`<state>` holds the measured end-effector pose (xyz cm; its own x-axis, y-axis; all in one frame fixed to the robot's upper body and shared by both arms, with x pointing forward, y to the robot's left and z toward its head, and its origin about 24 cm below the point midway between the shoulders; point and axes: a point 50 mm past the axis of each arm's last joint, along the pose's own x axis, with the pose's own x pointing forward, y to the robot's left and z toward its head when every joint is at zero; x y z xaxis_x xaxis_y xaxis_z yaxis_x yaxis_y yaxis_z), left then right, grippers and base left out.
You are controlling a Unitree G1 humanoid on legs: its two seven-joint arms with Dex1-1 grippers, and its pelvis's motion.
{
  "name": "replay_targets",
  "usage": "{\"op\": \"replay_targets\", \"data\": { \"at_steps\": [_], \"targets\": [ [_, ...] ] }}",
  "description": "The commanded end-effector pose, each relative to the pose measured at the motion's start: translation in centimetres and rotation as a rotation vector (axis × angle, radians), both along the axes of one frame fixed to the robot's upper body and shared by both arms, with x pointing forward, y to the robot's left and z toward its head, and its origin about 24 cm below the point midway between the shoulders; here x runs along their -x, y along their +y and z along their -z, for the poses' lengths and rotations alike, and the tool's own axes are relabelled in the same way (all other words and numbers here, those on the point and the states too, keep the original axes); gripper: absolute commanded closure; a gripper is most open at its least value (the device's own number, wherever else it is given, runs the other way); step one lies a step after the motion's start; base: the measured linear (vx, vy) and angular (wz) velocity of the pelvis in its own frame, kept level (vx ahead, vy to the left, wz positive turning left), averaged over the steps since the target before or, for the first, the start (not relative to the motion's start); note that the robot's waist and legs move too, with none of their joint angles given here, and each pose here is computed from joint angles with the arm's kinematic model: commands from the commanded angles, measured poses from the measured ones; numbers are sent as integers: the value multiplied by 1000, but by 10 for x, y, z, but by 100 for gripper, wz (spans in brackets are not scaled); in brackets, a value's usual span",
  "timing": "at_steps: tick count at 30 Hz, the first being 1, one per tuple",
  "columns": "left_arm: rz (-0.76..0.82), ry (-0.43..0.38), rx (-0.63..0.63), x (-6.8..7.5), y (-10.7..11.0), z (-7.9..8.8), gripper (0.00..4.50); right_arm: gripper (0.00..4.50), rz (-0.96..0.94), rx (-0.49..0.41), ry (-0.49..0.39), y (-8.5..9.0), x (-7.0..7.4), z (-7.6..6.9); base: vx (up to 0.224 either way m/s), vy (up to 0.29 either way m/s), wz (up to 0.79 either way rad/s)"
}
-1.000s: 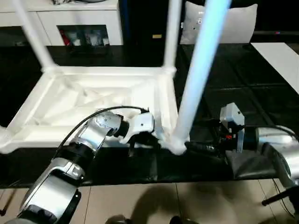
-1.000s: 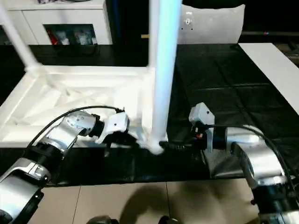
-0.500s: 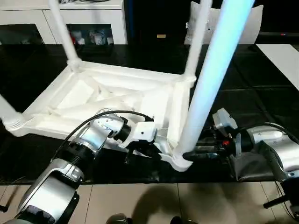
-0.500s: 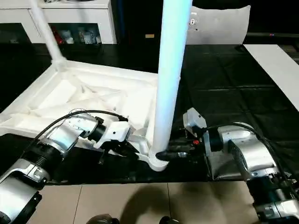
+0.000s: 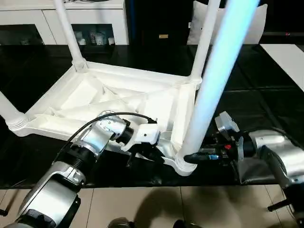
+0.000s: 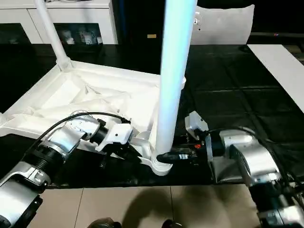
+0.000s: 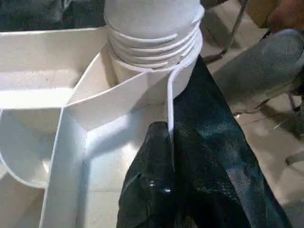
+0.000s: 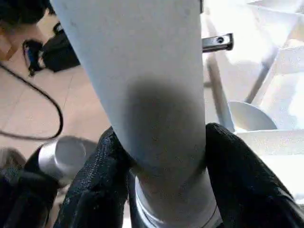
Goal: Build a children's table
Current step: Rotate leg to tighten
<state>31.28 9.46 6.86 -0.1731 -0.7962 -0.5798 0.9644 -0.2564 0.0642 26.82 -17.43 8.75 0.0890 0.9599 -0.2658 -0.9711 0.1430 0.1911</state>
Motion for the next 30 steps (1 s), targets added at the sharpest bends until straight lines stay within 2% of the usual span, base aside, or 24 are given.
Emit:
{"op": "replay_targets", "data": {
  "at_steps": [1, 2, 4, 7, 13, 16, 18, 20, 24, 25, 27, 30],
  "targets": [
    [-107, -29, 63, -12, -8, -16, 450, 249, 76, -48, -8, 20, -1, -2, 0, 0, 0],
    [-107, -29, 63, -12, -8, -16, 450, 249, 76, -48, -8, 20, -1, -2, 0, 0, 0],
    [-184, -20, 89, -16, -15, -18, 450, 249, 232, -8, -27, 30, -11, 3, 0, 0, 0],
    [-250, -17, 100, -19, -21, -18, 450, 250, 354, -14, -32, 39, -19, 4, 0, 0, 0],
    [-503, -12, 128, -28, -51, -14, 450, 252, 780, 74, 11, 60, -40, 14, 0, 0, 0],
    [-597, -28, 177, -28, -68, -16, 450, 252, 891, 68, 14, 71, -44, 15, 0, 0, 0],
    [-625, -55, 188, -28, -75, -17, 450, 252, 908, 63, -16, 77, -44, 13, 0, 0, 0],
    [-637, -75, 197, -28, -77, -18, 450, 197, 912, 42, -45, 79, -44, 10, 0, 0, 0],
    [-623, -103, 195, -29, -71, -20, 450, 176, 882, 5, -85, 70, -42, 4, 0, 0, 0],
    [-617, -106, 191, -29, -68, -20, 450, 151, 869, 2, -91, 66, -41, 3, 0, 0, 0],
    [-606, -110, 190, -29, -65, -20, 450, 138, 854, 3, -101, 61, -40, 2, 0, 0, 0],
    [-562, -107, 186, -27, -55, -18, 450, 117, 796, 13, -124, 44, -37, 0, 0, 0, 0]
  ]
}}
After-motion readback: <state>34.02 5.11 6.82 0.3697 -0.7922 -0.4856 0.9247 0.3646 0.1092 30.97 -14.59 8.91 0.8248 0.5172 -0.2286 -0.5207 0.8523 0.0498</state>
